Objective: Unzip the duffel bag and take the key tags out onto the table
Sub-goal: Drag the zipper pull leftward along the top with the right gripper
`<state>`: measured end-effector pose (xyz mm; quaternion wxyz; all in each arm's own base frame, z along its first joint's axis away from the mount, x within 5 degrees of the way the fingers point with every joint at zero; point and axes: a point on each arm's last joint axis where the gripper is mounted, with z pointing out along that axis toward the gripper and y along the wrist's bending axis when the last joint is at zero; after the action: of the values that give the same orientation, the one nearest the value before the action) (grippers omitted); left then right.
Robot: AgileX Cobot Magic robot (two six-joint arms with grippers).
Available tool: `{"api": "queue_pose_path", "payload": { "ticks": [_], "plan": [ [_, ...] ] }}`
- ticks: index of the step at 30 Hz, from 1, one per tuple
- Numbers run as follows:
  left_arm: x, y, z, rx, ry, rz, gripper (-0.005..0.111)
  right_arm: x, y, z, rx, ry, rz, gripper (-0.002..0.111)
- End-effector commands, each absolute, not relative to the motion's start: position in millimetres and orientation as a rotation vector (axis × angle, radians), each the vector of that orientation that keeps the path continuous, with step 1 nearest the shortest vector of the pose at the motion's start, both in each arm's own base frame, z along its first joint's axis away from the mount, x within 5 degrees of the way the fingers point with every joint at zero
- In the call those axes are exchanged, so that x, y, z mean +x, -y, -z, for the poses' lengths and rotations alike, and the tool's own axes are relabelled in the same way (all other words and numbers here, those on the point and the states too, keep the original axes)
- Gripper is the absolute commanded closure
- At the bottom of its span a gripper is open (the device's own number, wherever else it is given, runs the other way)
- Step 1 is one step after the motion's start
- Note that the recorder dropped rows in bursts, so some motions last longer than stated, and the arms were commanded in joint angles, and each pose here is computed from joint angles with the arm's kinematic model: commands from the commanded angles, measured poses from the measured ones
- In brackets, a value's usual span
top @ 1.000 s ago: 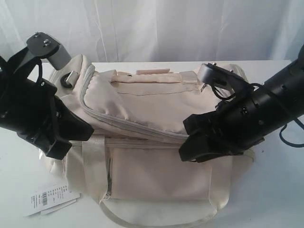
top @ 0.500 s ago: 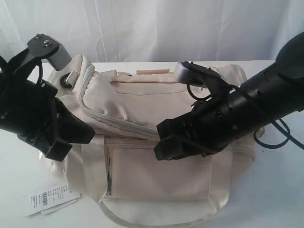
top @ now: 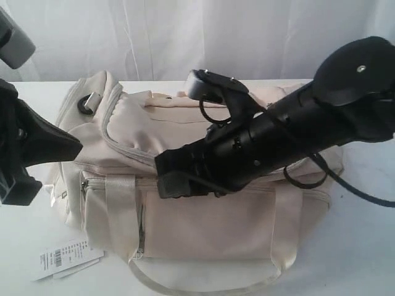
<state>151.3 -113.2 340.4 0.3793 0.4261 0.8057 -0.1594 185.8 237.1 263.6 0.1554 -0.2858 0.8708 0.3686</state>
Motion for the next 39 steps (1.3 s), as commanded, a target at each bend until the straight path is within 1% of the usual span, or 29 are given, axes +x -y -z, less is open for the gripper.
{"api": "queue_pose_path", "payload": {
  "ticks": [1,7,12,19,31,39],
  "plan": [
    [148.7,112.8,-343.2,1.083,-2.057,0.421,0.107,184.4,-261.6,-265.2,-0.871,-2.469,-1.102,0.108],
    [148.1,112.7,-342.8,1.088,-2.063,0.423,0.107,183.5,-290.6,-265.1,-0.926,-2.430,-1.116,0.108],
    [148.1,112.7,-342.7,1.086,-2.065,0.424,0.107,189.2,-312.1,-274.0,-0.930,-2.366,-1.133,0.108],
    [147.4,112.6,-342.2,1.093,-2.072,0.426,0.107,202.6,-326.4,-282.9,-0.900,-2.308,-1.139,0.108],
    [147.4,112.6,-342.2,1.093,-2.072,0.426,0.107,226.4,-356.7,-280.4,-0.893,-2.272,-1.149,0.108],
    [147.4,112.6,-342.2,1.093,-2.072,0.426,0.107,240.6,-367.6,-283.1,-0.829,-2.215,-1.130,0.108]
  ]
}}
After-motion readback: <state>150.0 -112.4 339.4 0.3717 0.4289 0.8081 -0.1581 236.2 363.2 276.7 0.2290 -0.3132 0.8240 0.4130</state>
